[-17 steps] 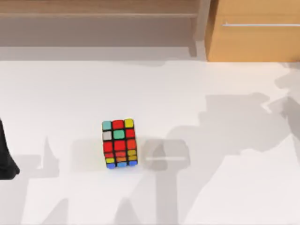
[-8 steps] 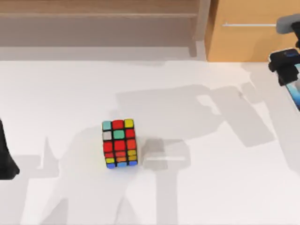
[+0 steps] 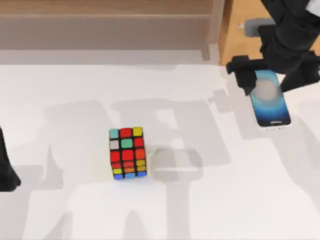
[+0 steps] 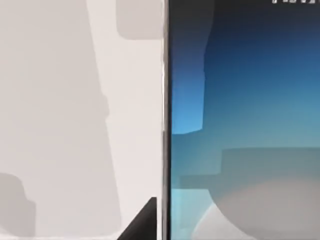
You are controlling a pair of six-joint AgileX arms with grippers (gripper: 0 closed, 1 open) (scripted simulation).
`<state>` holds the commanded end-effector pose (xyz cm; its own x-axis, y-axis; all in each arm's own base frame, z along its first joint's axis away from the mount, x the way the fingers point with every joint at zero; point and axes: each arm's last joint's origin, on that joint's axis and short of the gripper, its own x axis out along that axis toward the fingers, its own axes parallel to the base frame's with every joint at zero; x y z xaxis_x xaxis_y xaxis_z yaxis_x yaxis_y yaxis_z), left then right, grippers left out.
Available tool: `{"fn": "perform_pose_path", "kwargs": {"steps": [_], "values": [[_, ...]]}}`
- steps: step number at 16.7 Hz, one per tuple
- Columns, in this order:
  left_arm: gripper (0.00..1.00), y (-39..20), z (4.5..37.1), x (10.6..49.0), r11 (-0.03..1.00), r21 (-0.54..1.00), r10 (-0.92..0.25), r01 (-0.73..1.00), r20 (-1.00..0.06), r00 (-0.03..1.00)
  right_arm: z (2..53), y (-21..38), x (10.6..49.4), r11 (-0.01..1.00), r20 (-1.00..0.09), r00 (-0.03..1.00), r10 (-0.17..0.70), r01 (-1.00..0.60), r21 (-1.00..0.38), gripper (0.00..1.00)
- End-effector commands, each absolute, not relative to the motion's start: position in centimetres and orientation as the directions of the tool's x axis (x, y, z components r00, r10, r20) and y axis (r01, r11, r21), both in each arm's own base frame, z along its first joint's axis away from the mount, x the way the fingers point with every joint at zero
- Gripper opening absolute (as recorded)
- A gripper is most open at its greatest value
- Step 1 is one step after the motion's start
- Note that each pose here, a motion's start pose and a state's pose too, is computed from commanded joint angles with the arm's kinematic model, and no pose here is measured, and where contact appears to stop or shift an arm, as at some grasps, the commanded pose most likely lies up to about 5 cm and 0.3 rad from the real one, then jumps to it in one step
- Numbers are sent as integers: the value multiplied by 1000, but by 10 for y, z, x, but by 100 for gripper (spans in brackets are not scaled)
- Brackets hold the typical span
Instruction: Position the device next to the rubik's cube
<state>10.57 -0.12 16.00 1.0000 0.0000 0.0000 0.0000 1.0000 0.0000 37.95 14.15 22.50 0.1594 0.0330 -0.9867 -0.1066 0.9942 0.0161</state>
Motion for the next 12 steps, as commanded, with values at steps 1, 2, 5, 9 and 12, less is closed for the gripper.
{"fn": "perform_pose_path", "kwargs": {"steps": [1,2,5,9,12], "values": [[100,-1,160,106,1000,0,0,0,0,1000,224,153,376,996,-988,149,35,-92,21,0],[100,-1,160,106,1000,0,0,0,0,1000,222,165,372,997,-990,137,36,-79,26,0],[100,-1,160,106,1000,0,0,0,0,1000,215,196,359,999,-994,100,34,-45,30,0],[100,-1,160,106,1000,0,0,0,0,1000,203,230,341,1000,-998,54,19,-11,19,0],[100,-1,160,106,1000,0,0,0,0,1000,196,246,332,1000,-1000,30,6,5,6,0]]}}
